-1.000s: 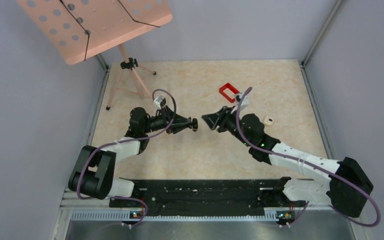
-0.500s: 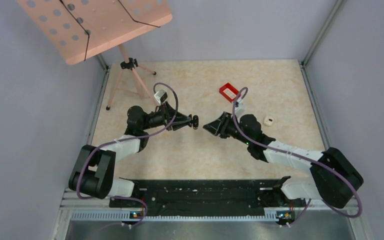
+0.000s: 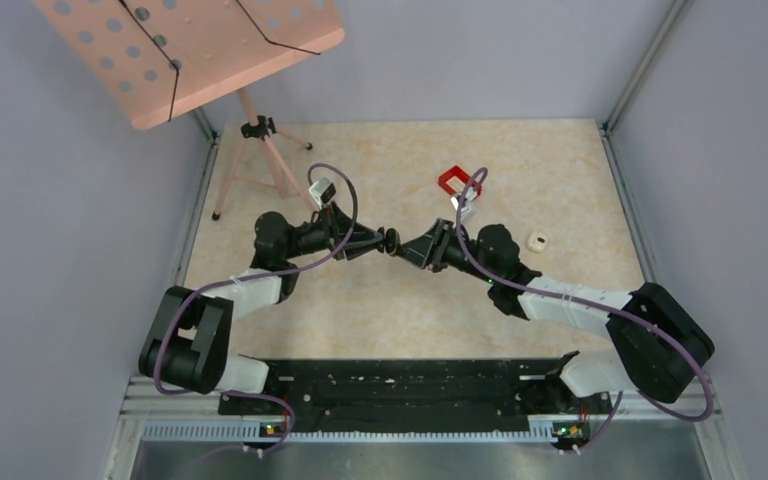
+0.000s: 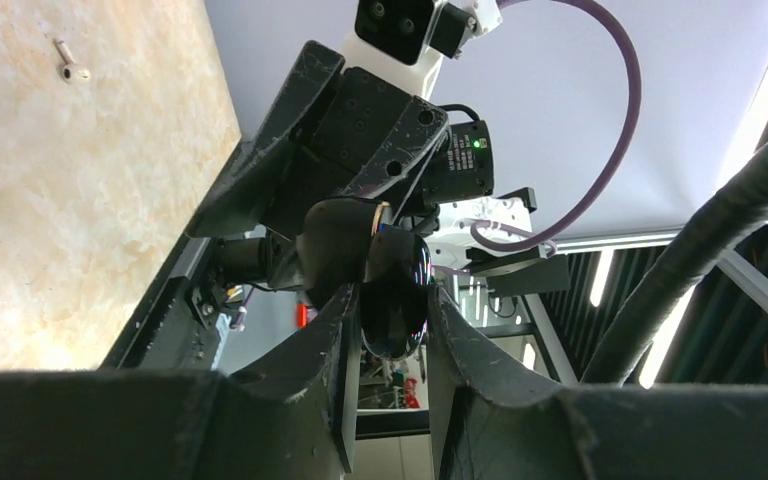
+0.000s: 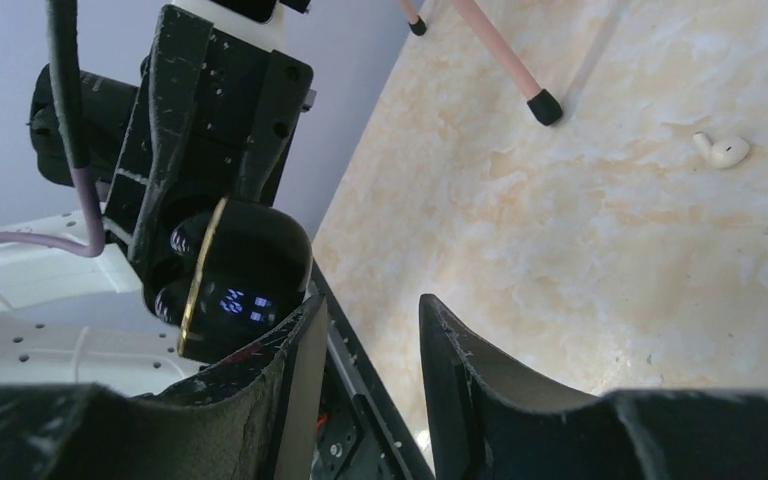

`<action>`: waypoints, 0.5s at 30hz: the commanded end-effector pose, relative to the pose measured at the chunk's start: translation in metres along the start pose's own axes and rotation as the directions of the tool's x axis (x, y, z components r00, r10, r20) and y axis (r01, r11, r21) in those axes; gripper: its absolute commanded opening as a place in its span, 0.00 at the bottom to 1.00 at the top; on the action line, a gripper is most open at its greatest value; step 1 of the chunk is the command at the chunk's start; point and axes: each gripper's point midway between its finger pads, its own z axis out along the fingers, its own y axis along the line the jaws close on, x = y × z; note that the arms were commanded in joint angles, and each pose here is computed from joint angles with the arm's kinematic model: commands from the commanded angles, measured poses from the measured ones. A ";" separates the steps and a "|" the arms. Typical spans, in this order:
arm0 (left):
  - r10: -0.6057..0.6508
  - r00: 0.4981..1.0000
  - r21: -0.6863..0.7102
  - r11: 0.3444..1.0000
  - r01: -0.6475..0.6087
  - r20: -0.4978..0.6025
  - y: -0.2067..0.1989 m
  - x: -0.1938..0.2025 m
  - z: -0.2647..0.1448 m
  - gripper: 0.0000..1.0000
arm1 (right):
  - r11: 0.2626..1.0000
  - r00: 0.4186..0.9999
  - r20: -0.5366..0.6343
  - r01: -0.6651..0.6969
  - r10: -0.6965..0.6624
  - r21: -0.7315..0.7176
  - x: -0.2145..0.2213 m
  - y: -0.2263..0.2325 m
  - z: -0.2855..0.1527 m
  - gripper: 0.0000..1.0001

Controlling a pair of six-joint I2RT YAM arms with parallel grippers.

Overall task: Insert the wireless bluetooth earbuds into the charging case
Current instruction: Close the charging case.

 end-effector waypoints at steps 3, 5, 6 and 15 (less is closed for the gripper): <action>0.057 0.998 -0.032 0.998 -0.057 -0.002 0.004 -0.005 0.004 0.00 | 0.972 0.993 0.098 0.090 -0.070 -0.216 -0.026 0.062 -0.015 0.40; 0.058 0.998 -0.034 0.998 -0.058 -0.001 0.005 -0.005 0.004 0.00 | 0.969 0.991 0.108 0.098 -0.075 -0.225 -0.028 0.067 -0.018 0.40; 0.065 0.998 -0.037 0.997 -0.064 0.001 0.005 -0.005 0.004 0.00 | 0.966 0.990 0.120 0.107 -0.080 -0.236 -0.030 0.070 -0.021 0.40; 0.068 0.998 -0.049 0.996 -0.068 -0.011 0.007 -0.005 0.004 0.00 | 0.986 0.973 0.188 0.153 -0.137 -0.070 -0.045 0.053 -0.043 0.64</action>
